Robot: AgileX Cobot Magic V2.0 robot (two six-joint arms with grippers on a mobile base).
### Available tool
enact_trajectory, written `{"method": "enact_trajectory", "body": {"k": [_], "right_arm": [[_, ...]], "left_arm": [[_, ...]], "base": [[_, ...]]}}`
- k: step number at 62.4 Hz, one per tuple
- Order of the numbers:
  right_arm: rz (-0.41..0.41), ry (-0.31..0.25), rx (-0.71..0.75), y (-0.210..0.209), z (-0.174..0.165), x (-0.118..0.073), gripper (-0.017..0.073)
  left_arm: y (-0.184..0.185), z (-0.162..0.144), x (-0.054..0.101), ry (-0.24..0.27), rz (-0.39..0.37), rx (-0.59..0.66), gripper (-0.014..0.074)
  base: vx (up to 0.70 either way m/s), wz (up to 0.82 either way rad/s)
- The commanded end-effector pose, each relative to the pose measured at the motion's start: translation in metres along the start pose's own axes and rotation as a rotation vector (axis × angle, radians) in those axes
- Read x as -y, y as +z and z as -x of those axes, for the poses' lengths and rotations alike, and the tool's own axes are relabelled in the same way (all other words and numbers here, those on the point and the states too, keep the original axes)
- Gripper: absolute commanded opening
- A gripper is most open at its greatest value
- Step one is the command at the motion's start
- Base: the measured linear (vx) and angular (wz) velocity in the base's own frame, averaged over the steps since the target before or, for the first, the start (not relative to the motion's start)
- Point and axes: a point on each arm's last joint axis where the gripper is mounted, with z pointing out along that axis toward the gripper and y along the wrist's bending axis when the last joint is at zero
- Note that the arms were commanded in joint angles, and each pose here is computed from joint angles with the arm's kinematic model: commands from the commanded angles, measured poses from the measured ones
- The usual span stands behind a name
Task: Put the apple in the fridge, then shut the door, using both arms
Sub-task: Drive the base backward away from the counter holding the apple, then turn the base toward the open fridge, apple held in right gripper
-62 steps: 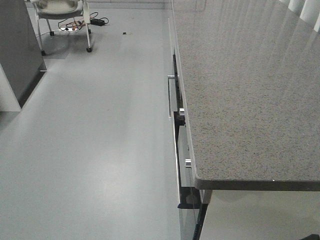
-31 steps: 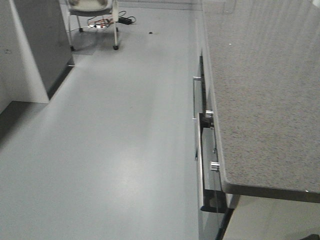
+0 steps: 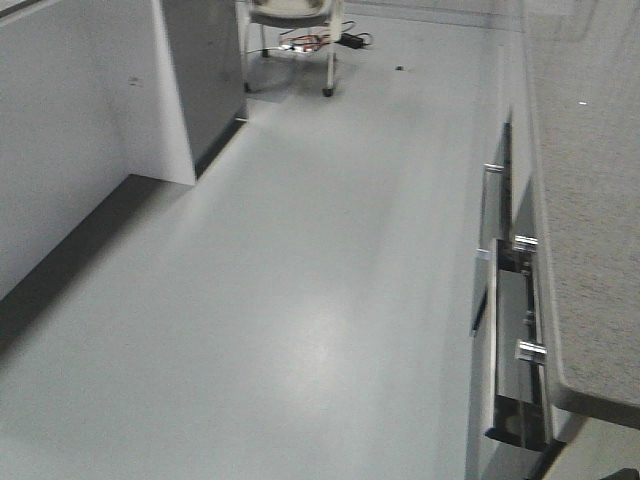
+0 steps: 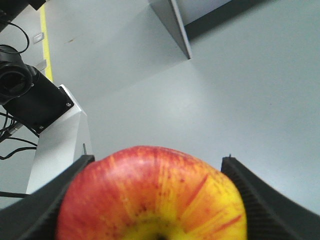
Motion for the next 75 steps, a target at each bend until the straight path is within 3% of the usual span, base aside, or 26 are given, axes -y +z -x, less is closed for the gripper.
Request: {"method": "enact_trajectory", "body": {"k": [1, 75], "right_arm": [[0.008, 0.009, 0.076, -0.004, 0.0113, -0.0028, 0.0361], [0.008, 0.008, 0.076, -0.004, 0.0113, -0.0028, 0.0361]], "left_arm": [[-0.0009, 0.0006, -0.0004, -0.013, 0.005, 0.07, -0.0006], [-0.0009, 0.0006, -0.0004, -0.013, 0.005, 0.07, -0.0006]], "base": [[-0.04, 0.39], [-0.05, 0.38]]}}
